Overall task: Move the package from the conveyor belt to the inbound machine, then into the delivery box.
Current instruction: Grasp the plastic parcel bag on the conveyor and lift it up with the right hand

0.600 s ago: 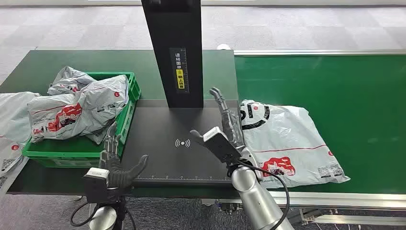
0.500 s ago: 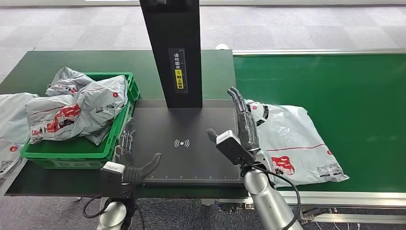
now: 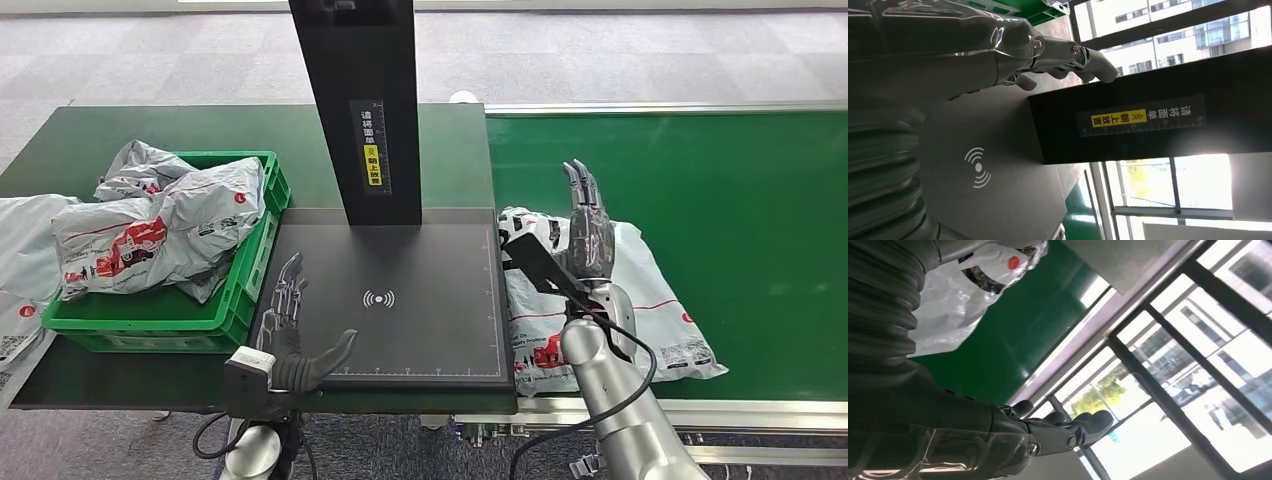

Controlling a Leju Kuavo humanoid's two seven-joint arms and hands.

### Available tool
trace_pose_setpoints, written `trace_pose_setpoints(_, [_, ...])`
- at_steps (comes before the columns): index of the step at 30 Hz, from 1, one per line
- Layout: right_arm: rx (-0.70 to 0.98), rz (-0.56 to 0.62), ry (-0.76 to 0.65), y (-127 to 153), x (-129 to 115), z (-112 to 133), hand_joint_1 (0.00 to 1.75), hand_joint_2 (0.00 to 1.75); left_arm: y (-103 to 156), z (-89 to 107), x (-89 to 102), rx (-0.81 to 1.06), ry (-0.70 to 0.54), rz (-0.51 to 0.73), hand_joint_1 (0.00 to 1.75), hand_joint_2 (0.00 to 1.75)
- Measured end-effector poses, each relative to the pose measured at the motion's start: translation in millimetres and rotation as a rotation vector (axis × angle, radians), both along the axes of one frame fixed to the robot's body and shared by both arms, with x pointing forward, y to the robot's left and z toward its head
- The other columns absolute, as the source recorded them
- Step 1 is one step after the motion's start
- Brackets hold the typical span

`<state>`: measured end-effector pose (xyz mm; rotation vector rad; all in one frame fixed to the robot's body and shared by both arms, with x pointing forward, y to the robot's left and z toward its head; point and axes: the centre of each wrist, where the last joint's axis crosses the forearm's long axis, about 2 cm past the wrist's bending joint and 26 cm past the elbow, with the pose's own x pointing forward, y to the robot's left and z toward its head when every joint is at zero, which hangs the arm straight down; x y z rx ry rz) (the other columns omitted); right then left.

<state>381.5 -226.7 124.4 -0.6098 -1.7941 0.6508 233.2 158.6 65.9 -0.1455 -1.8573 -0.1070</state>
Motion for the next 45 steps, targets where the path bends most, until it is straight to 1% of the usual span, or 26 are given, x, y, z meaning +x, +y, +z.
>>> trace_pose_setpoints(3, [-0.034,-0.078,0.133,-9,7,-6,0.00,1.75,-2,-1.8,-0.9,-0.004,0.006,-0.005,0.00,1.75])
trace_pose_setpoints(7, [-0.099,-0.127,0.327,-19,9,-18,0.00,1.75,-2,-4.0,-1.3,-0.008,0.017,-0.005,0.00,1.75])
trace_pose_setpoints(11, [-0.214,-0.158,0.558,-26,5,-35,0.00,1.75,-3,-6.0,-1.6,-0.007,0.026,-0.007,0.00,1.75])
trace_pose_setpoints(14, [-0.309,-0.184,0.694,-32,-1,-49,0.00,1.75,-4,-6.3,-0.9,-0.004,0.028,-0.011,0.00,1.75])
trace_pose_setpoints(18, [-0.423,-0.227,0.796,-39,-8,-60,0.00,1.75,-5,-4.6,1.4,-0.001,0.028,-0.013,0.00,1.75])
trace_pose_setpoints(22, [-0.528,-0.284,0.849,-45,-11,-66,0.00,1.75,-7,-3.2,2.3,0.002,0.035,-0.019,0.00,1.75])
trace_pose_setpoints(23, [-0.547,-0.292,0.858,-46,-12,-67,0.03,1.75,-8,-2.7,2.9,0.002,0.034,-0.021,0.00,1.75])
trace_pose_setpoints(26, [-0.581,-0.305,0.884,-48,-14,-70,1.34,1.75,-9,-1.3,5.0,0.004,0.033,-0.025,0.00,1.75])
trace_pose_setpoints(27, [-0.587,-0.308,0.892,-49,-15,-71,1.75,1.75,-9,-1.0,5.5,0.005,0.034,-0.026,0.00,1.75])
trace_pose_setpoints(35, [-0.583,-0.294,0.914,-52,-21,-78,1.75,1.75,-11,-1.1,6.3,0.006,0.040,-0.033,0.00,1.75])
trace_pose_setpoints(45, [-0.501,-0.250,0.898,-57,-23,-79,1.75,1.75,-13,-3.0,8.1,0.005,0.048,-0.044,0.00,1.75])
